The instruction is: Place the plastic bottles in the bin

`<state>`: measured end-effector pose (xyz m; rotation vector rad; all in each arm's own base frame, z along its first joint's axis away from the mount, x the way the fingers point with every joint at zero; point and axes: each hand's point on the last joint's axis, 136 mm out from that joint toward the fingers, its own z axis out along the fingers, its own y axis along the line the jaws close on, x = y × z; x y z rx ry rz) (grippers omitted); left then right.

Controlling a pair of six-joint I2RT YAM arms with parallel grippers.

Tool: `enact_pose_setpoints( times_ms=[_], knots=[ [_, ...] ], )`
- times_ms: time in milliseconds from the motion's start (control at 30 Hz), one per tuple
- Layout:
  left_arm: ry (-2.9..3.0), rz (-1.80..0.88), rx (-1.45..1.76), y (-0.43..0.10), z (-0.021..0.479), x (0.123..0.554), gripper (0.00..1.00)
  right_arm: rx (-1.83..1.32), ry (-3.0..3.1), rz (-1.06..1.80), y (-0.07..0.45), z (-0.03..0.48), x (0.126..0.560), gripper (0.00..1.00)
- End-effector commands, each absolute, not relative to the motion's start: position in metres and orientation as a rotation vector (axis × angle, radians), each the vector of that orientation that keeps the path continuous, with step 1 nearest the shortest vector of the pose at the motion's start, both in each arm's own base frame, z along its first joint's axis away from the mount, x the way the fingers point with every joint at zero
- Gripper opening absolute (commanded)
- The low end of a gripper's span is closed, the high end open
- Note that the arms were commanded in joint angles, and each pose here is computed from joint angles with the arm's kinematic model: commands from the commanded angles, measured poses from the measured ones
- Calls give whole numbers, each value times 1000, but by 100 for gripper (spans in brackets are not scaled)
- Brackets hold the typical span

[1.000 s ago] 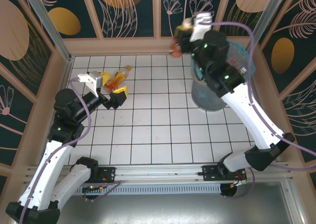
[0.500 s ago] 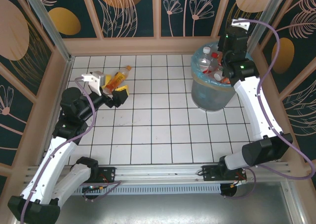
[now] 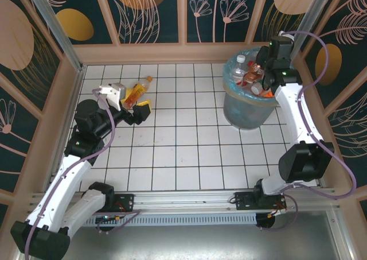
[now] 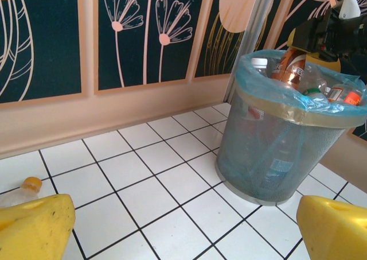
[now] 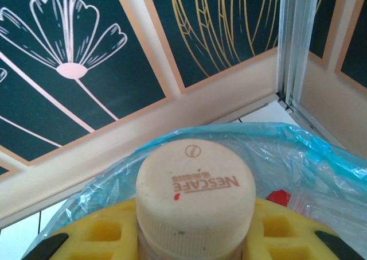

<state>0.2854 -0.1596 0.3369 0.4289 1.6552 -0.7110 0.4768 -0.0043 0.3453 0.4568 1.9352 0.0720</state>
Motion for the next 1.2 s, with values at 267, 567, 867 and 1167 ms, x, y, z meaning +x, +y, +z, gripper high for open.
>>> enact_pose_setpoints(
  times_ms=[267, 567, 867, 1167],
  knots=[
    [1642, -678, 456, -161, 336, 289, 98, 551, 2185, 41, -20, 284, 482, 24],
    [1660, -661, 452, -158, 329, 289, 98, 580, 2345, -20, -23, 203, 474, 24],
    [1673, -638, 435, -156, 327, 294, 99, 573, 2269, 6, -22, 246, 486, 33],
    [1768, -468, 247, -128, 320, 329, 99, 534, 2050, -15, -10, 351, 483, 69]
  ],
)
